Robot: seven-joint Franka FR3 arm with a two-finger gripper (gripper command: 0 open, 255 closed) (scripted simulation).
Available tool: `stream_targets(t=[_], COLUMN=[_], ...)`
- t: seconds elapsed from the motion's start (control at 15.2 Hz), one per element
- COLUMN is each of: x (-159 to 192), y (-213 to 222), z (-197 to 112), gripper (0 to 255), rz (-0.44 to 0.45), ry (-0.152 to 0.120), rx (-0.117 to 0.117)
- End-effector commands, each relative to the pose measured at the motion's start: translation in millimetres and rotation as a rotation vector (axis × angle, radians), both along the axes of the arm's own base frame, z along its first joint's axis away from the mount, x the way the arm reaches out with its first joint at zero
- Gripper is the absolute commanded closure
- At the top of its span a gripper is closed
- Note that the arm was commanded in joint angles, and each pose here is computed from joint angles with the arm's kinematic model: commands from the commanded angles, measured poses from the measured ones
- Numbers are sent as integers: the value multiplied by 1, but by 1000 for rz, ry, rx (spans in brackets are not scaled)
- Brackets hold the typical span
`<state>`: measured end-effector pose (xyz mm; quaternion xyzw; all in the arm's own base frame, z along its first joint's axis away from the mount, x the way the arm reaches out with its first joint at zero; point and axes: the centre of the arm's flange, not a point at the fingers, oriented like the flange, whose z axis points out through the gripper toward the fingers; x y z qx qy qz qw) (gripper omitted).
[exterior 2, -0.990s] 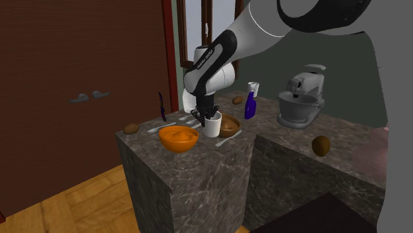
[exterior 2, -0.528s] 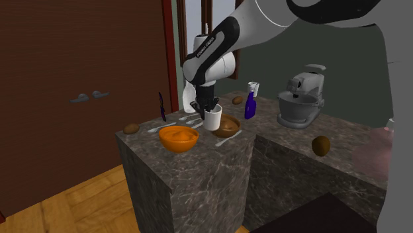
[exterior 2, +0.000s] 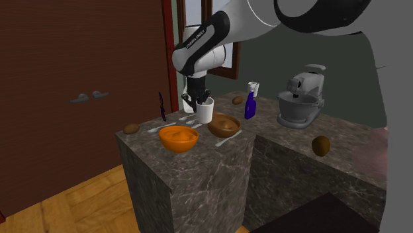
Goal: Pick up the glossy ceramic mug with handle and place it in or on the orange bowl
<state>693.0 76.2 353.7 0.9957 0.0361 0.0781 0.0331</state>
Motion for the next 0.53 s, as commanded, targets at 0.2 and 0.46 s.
stream_targets(t=[0.2,0.46], x=[40,67], y=[51,83], z=[11,13], gripper=[255,255], rz=[0,0], ry=[0,0], rx=[0,0])
